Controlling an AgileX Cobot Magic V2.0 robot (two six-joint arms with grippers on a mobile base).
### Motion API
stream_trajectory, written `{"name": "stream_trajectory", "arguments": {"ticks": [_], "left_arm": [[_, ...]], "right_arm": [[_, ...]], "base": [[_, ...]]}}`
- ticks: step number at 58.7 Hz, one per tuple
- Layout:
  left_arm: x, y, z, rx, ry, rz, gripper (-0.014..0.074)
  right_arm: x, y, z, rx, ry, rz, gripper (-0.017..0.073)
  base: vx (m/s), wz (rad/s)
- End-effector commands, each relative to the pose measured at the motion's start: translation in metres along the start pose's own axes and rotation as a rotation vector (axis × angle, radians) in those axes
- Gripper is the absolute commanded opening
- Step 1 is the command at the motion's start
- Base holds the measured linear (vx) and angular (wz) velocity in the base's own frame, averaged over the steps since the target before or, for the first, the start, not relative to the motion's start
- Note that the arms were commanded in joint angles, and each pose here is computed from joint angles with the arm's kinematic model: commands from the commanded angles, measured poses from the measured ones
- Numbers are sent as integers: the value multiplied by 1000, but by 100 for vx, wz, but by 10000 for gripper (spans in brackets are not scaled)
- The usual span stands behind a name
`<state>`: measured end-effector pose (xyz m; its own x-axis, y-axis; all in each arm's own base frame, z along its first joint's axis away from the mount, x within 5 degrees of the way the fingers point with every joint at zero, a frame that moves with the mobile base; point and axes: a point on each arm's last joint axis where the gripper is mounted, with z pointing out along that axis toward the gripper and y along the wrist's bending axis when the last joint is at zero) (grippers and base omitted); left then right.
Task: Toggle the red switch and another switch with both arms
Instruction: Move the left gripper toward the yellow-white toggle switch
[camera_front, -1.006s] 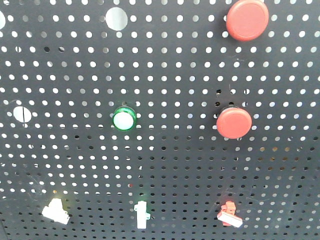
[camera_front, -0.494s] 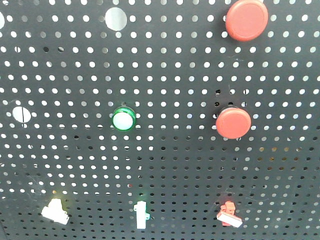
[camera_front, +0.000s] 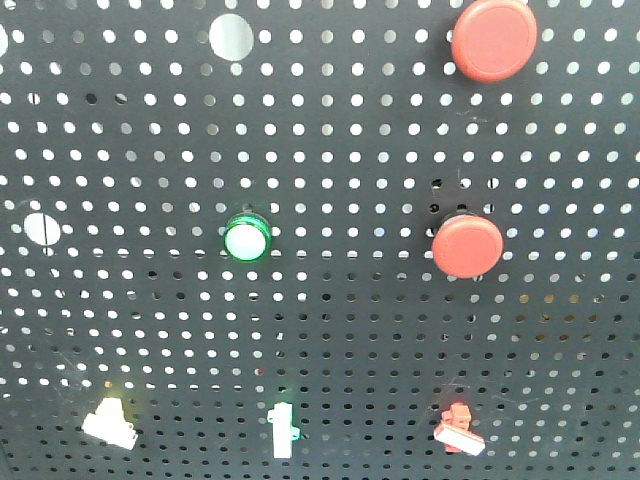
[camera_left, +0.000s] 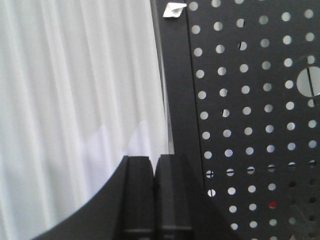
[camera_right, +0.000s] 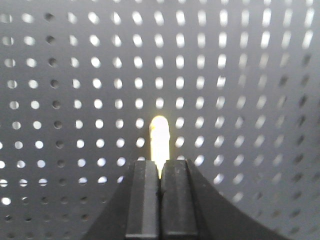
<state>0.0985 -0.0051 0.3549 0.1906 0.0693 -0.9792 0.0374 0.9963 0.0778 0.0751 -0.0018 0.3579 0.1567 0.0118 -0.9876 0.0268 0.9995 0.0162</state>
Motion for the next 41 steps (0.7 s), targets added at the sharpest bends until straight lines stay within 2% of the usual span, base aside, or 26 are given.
{"name": "stream_trajectory", "arguments": {"ticks": [1, 6, 13, 22, 25, 35, 41], "left_arm": [[-15, -2, 7, 25, -79, -42, 3], [-10, -8, 14, 80, -49, -47, 3], [-2, -23, 25, 183, 6, -63, 3], [7, -43, 34, 314, 61, -77, 3], [9, -49, 35, 348, 76, -67, 3], [14, -54, 37, 375, 100, -56, 3], [19, -56, 41, 377, 138, -38, 3]], "right_arm": [[-11, -1, 4, 16, -53, -5, -6], [-9, -1, 9, 14, -26, -13, -6], [-5, 1, 19, -17, 0, -55, -6], [-2, 13, 33, -124, 32, -61, -6], [-1, 18, 38, -166, 38, -58, -6], [-1, 33, 46, -262, 10, -63, -6], [0, 37, 48, -290, 2, -104, -6]], "base": [[0, 0], [0, 0], [0, 0], [0, 0], [0, 0], [0, 0], [0, 0]]}}
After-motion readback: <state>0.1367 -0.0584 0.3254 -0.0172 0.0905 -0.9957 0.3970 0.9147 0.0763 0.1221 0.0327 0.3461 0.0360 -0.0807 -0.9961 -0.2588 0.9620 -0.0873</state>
